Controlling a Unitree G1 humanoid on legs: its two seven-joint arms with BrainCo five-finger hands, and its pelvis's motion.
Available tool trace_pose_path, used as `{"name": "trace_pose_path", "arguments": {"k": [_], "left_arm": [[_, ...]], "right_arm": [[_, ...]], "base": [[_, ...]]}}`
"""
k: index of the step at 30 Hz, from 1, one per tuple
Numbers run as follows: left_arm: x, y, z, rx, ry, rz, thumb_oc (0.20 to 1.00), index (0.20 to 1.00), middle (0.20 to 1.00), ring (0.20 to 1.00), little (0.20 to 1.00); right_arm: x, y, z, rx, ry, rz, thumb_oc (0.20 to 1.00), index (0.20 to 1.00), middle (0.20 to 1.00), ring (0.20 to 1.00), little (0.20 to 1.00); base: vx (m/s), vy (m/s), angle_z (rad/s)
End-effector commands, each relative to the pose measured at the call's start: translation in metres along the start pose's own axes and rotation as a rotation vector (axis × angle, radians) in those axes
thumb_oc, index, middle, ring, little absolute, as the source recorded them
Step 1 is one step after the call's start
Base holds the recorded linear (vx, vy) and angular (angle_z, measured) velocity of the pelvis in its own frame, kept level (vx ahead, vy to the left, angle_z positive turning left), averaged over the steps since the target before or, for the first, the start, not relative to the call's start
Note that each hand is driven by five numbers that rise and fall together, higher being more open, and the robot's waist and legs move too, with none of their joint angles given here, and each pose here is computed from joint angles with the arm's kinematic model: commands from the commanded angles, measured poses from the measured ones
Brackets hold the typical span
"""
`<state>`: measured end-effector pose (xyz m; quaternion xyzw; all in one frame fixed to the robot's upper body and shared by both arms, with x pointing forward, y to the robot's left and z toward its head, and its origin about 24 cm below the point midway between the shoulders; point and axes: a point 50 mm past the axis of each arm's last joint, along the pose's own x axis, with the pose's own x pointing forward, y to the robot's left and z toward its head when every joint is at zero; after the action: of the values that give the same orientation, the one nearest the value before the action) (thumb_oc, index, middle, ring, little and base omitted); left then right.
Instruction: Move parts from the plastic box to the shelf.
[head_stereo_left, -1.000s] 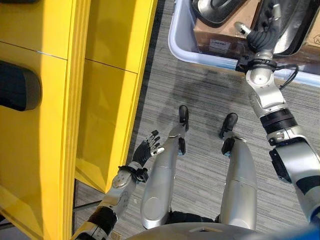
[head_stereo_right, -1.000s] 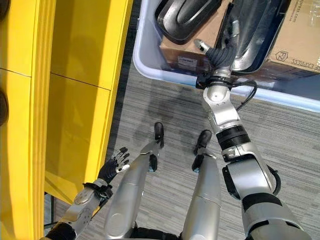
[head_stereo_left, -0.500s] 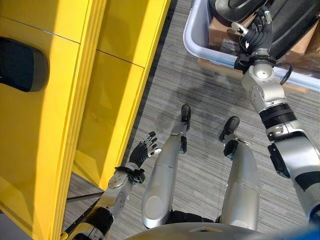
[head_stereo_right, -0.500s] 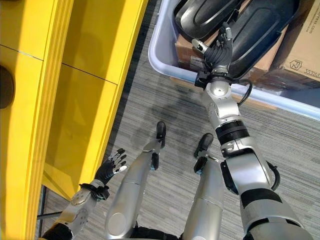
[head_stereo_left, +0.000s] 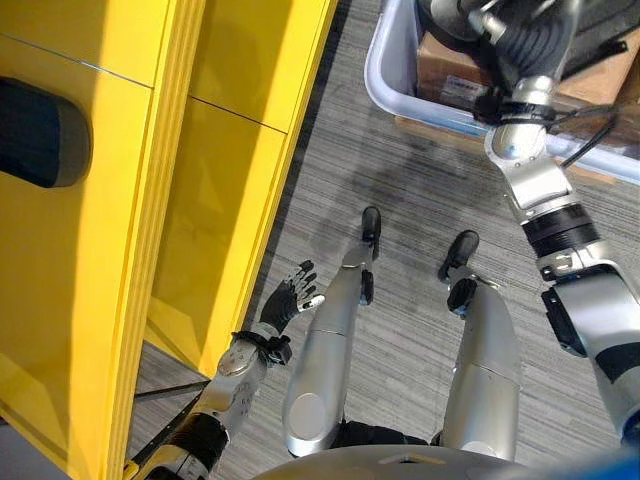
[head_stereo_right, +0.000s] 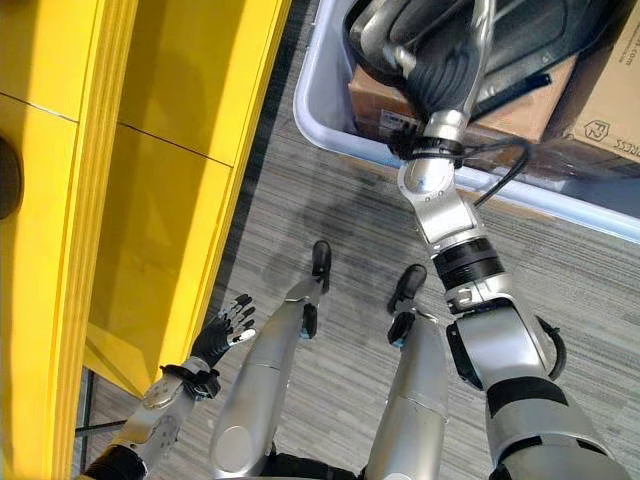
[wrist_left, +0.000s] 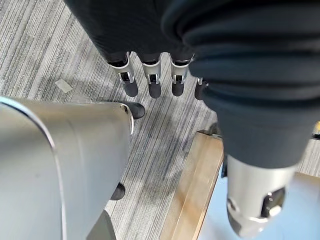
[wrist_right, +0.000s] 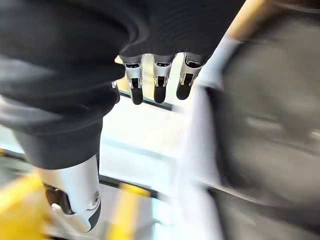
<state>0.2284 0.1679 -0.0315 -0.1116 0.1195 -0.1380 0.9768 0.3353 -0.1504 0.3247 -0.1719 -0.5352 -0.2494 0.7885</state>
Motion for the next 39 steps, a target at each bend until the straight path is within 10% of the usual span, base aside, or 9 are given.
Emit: {"name": "trace_pose_path", "arguments": {"k": [1,39], "left_arm": [[-0.015,-0.007,-0.015,-0.014,0.016,-0.024,1.000,1.000,1.000,1.000,1.000],[-0.005,-0.020,-0.016,-0.060,0.001,-0.014,1.000,1.000,1.000,1.000,1.000]], "right_arm": [[0.008,-0.006,0.023,-0.031,-0.190,-0.081,1.000,1.000,1.000,1.000,1.000],[-0.043,-0.034,-0.063,0.063,0.418,-0.192,1.000,1.000,1.000,1.000,1.000]], "base": [[0.00,0.044,-0.08],[0.00,0.012,-0.05]]}}
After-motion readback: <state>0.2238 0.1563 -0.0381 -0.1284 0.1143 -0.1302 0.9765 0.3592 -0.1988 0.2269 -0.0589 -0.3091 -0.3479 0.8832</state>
